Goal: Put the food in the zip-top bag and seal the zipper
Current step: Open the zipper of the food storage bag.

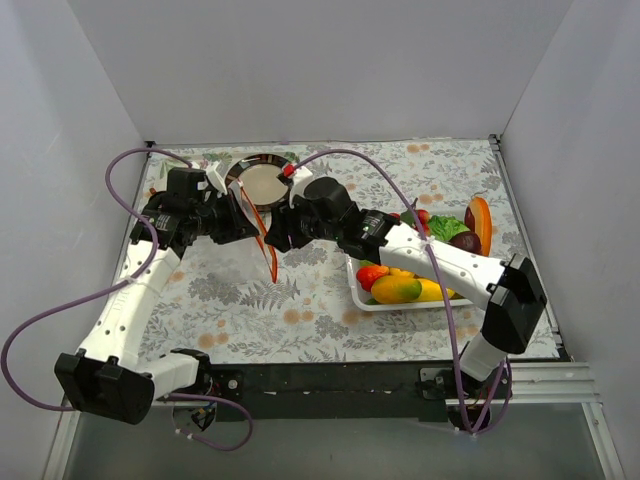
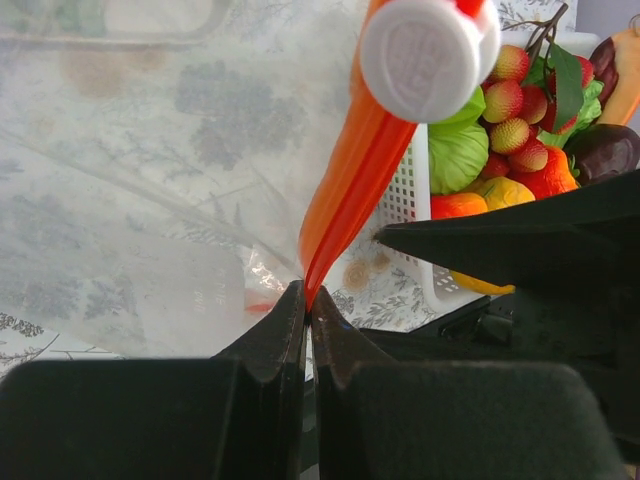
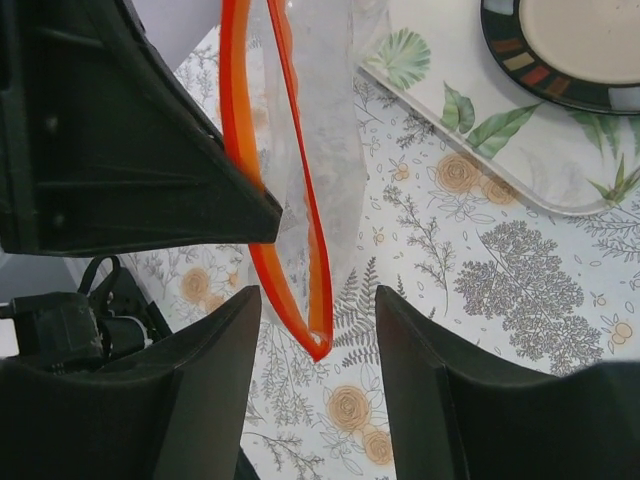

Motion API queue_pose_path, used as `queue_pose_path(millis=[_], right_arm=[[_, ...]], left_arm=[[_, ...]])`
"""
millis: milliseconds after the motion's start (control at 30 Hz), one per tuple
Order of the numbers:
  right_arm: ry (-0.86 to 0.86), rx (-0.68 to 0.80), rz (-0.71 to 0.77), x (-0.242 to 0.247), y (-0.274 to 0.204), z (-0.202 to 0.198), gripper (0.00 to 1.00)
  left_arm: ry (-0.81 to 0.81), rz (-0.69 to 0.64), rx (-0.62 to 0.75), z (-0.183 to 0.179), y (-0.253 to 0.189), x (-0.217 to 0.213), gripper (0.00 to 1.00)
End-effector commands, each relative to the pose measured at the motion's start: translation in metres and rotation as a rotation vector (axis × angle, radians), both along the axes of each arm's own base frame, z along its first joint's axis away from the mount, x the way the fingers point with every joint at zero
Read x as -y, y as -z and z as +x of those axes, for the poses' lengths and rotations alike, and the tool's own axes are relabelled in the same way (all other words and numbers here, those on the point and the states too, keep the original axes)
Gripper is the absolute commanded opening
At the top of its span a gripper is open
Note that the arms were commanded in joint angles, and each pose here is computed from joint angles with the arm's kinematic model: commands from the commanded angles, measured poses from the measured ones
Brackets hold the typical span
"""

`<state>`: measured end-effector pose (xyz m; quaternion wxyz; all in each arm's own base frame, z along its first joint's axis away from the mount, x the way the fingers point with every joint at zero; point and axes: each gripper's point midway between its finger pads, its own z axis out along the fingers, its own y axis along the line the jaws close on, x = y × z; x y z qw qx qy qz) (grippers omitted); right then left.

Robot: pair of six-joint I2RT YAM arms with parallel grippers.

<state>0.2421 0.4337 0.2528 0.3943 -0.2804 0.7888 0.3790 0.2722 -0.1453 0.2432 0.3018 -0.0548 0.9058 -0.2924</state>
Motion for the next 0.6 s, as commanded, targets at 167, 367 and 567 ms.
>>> queue_pose_path(millis=[167,367,567], right_arm=[[-0.008,0.013,0.035,-0.019,0.012,0.01,0.53],[0.002,0.003,0.029,-0.024,0.017,0.015,0.3],[0.16,0.005,-0.07,0.007,0.039,0.042,0.02]], left_arm=[[0.052,-0.024,0.03,0.002,-0.009,0.008,0.0],[0.059,-0.026,0.023,-0.002,-0.009,0.008,0.0],[0.036,0.008,0.0,-0.007,-0.003,0.001,0.0]])
